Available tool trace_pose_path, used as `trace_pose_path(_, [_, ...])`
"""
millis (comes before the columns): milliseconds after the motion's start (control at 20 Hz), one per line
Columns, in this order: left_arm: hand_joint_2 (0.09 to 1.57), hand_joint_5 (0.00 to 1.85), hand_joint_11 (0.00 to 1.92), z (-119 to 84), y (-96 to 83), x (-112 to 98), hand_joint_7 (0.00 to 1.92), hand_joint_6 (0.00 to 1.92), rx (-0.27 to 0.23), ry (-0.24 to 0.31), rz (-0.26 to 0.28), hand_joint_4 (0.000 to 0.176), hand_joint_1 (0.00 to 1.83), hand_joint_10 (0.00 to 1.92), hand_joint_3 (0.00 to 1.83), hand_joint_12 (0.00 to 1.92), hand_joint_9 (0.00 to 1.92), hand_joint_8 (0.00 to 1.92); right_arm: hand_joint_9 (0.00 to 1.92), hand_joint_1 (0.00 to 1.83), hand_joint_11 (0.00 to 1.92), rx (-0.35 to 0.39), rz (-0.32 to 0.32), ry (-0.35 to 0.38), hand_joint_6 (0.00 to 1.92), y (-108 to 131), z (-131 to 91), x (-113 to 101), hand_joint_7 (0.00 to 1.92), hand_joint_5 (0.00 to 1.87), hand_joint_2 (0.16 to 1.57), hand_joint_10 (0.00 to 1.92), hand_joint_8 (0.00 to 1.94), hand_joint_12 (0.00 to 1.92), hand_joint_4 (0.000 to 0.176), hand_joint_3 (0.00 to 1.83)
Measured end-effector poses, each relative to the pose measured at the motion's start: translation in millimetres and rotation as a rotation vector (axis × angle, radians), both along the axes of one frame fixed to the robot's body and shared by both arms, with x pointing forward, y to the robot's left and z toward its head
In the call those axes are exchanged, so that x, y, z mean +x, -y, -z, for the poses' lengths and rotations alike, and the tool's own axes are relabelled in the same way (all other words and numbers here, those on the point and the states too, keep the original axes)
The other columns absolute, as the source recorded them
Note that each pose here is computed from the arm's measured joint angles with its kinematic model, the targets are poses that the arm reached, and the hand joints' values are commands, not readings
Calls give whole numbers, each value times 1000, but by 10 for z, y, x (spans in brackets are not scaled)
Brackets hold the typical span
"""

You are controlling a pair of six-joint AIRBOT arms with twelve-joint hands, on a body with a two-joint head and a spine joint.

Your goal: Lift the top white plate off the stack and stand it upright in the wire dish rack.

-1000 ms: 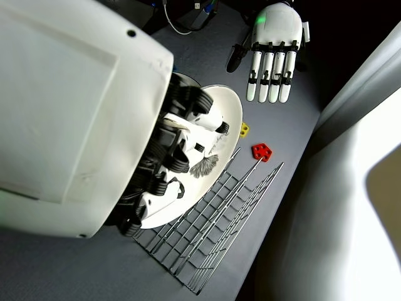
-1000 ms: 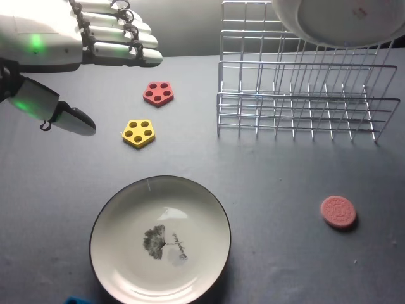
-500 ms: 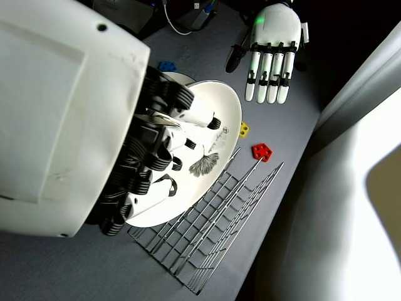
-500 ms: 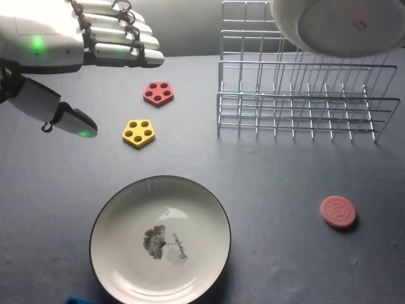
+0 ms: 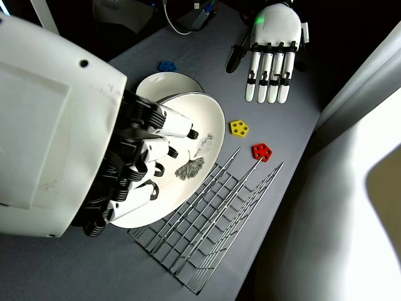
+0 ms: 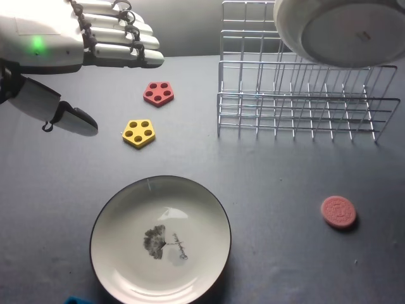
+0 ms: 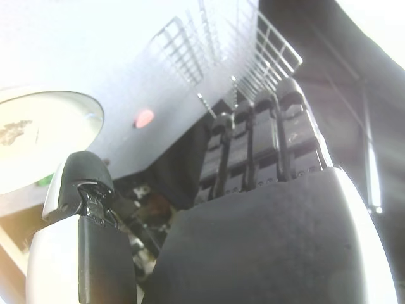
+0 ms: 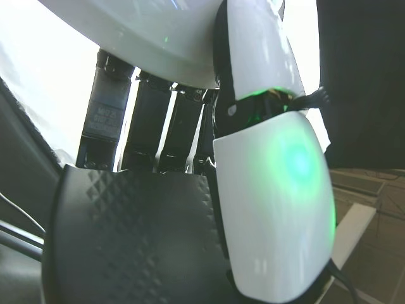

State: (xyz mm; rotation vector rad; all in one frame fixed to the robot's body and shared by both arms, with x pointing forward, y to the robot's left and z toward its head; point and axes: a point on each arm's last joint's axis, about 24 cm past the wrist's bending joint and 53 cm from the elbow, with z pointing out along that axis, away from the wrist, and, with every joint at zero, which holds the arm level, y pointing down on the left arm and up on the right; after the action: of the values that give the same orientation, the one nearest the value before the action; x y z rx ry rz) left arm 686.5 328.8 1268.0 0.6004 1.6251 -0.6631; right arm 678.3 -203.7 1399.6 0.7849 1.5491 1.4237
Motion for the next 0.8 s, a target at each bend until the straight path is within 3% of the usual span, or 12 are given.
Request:
trace_pose_path(250, [1080, 89, 0, 1, -1, -4, 108, 8, 1, 0, 1, 0, 367, 9, 0, 412, 106, 9, 1163, 1499, 991, -8, 6, -20, 964, 33, 95, -1, 1162, 953, 1042, 632, 456, 1335, 0, 0])
trace_pose_path(450, [1088, 73, 0, 7, -2, -5, 94, 2, 2, -1, 1, 0, 344, 3, 0, 355, 97, 1, 1174, 1499, 988, -22, 9, -27, 992, 45, 147, 2, 1136, 915, 1048, 619, 526, 1349, 0, 0])
trace_pose_path(550, [1109, 52, 0, 27, -3, -9, 73, 0, 9, -5, 2, 0, 294, 3, 3, 258, 68, 1, 1224, 1502, 1028, -26, 15, -31, 917, 76, 182, 6, 1173, 964, 1030, 522, 472, 1291, 0, 0])
trace_pose_path(600, [1107, 73, 0, 26, -3, -8, 93, 5, 8, -5, 2, 0, 323, 7, 1, 331, 85, 4, 1231, 1502, 1031, -28, 17, -31, 905, 85, 189, 7, 1179, 970, 1028, 513, 457, 1286, 0, 0])
trace_pose_path(750, [1110, 48, 0, 23, -2, -9, 50, 2, 7, -4, 2, 0, 260, 5, 1, 208, 50, 2, 1186, 1500, 1009, -38, 20, -41, 935, 94, 236, 10, 1152, 945, 1039, 594, 514, 1317, 0, 0])
trace_pose_path(800, [1097, 76, 0, 23, -2, -9, 77, 5, 7, -4, 2, 0, 300, 8, 0, 294, 78, 5, 1164, 1499, 1001, -37, 21, -41, 953, 99, 235, 13, 1144, 942, 1043, 626, 522, 1327, 0, 0])
